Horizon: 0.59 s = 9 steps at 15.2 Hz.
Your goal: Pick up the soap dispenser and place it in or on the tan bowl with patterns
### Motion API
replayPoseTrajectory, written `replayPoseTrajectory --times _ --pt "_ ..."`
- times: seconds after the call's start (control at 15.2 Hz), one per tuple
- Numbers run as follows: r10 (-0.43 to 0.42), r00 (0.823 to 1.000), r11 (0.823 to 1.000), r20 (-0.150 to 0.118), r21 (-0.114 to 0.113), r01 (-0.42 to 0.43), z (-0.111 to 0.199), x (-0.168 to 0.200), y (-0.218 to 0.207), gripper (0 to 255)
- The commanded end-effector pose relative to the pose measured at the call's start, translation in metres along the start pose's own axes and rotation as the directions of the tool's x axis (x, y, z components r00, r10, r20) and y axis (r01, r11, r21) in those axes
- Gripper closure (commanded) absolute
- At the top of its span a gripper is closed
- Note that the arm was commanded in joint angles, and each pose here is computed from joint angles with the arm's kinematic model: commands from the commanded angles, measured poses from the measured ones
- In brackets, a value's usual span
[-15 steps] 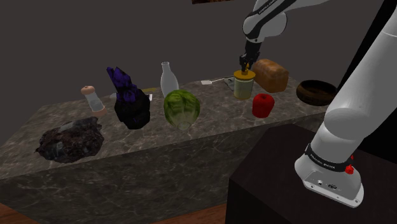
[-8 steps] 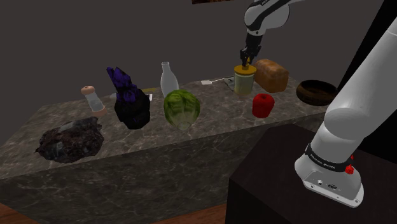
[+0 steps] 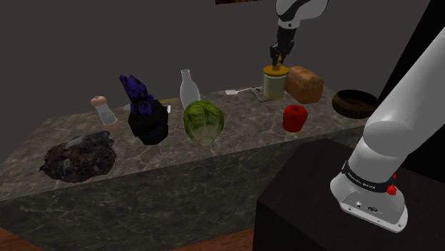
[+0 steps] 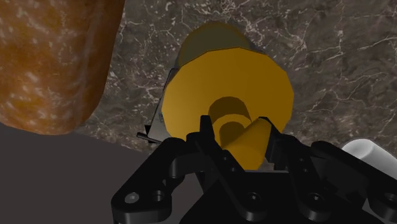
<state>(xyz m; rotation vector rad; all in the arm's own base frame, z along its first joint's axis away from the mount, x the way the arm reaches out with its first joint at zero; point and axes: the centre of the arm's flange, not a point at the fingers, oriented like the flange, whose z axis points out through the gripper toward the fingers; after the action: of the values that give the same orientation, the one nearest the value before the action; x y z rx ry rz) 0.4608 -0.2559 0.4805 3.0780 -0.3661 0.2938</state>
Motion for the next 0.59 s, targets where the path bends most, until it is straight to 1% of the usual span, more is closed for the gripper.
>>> replayPoseTrajectory --times 0.0,0.53 --pt "0.0 1.0 1.0 0.0 0.0 0.0 -0.012 0.002 -0.001 255" --pt "0.0 1.0 1.0 0.0 0.0 0.0 -0.053 0.01 -0.001 255"
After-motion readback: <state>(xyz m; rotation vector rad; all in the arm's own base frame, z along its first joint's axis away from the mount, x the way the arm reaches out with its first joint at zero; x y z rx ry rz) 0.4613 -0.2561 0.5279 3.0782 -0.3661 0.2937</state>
